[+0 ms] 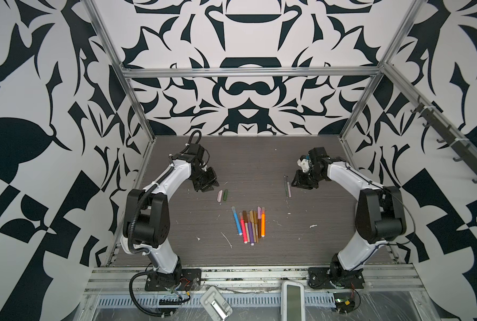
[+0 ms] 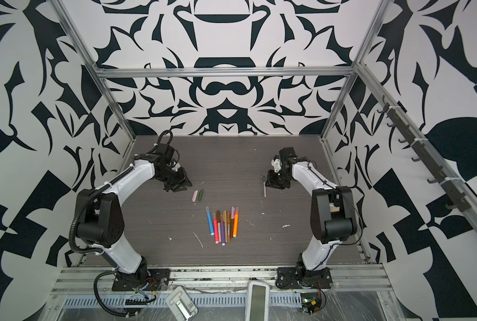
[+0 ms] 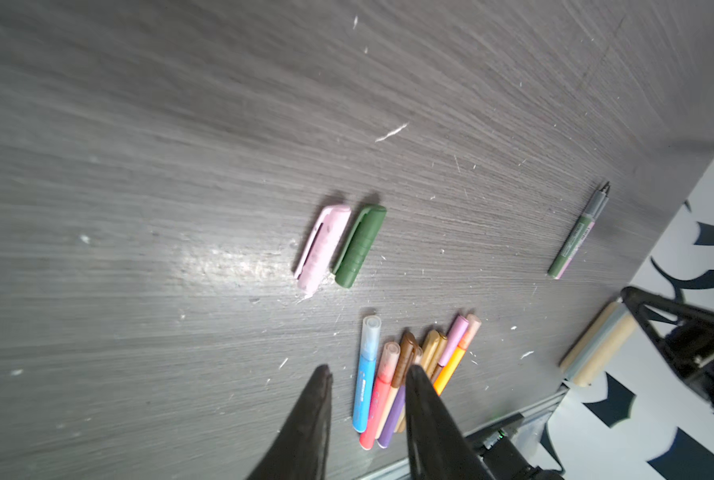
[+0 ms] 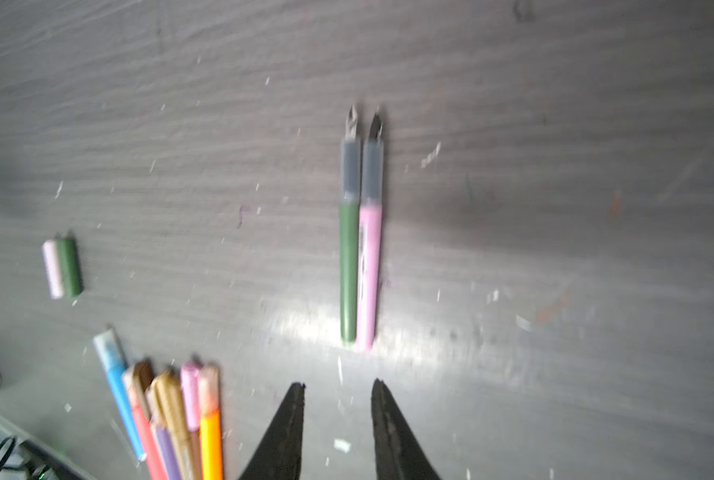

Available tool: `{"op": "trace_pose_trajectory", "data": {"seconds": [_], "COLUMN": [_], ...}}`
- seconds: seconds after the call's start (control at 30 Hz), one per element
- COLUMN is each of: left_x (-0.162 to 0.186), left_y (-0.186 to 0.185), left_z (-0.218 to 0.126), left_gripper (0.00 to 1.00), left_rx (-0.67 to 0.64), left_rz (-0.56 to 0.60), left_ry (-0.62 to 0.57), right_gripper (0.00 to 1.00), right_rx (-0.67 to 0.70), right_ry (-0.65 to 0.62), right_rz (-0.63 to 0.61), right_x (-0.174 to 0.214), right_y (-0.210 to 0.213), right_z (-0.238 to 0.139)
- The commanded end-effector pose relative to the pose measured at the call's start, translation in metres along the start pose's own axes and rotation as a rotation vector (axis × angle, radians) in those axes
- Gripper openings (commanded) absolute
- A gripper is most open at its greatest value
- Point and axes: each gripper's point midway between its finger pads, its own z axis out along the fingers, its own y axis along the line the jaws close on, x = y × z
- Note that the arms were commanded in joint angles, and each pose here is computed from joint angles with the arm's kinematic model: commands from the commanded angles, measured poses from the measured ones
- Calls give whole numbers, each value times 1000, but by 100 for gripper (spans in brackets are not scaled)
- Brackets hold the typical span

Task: Open the pen caps
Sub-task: 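Move the right gripper to the marker row and grasp the lilac-capped brown pen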

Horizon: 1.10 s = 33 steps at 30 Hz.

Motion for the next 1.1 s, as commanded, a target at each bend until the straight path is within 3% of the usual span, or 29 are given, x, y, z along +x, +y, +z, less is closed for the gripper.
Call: {"op": "trace_pose_trajectory", "data": {"seconds": [0.0, 0.17, 0.23, 0.3, 0.37, 0.57, 0.83, 1.07], "left_x": [-7, -16, -18, -19, -24, -32, -24, -20], "left_y": [-24, -21, -20, -16, -13, 0, 4, 13], "left_z": [-6, -1, -1, -2, -7, -16, -12, -5], "left_gripper": [34, 34, 39, 58, 99, 99, 100, 86], "left_rx": [169, 216, 220, 228, 272, 315, 327, 429], "left_rz": [-82, -161, -180, -224, -286, -400, -427, -514], "left_ry": [-79, -149, -166, -185, -238, -350, -303, -239], "right_gripper": [28, 27, 27, 27, 27, 30, 30, 26], "right_rx": [-7, 18, 16, 20, 10, 76, 84, 35], "right_ry": [44, 122, 159, 186, 203, 222, 239, 231], "right_rz": [12, -140, -189, -217, -243, -257, -243, -262], "right_x": [42, 122, 150, 172, 190, 202, 199, 190], "right_y": [18, 74, 93, 106, 118, 115, 120, 143], "right_z": [-5, 12, 20, 27, 33, 44, 58, 61]}}
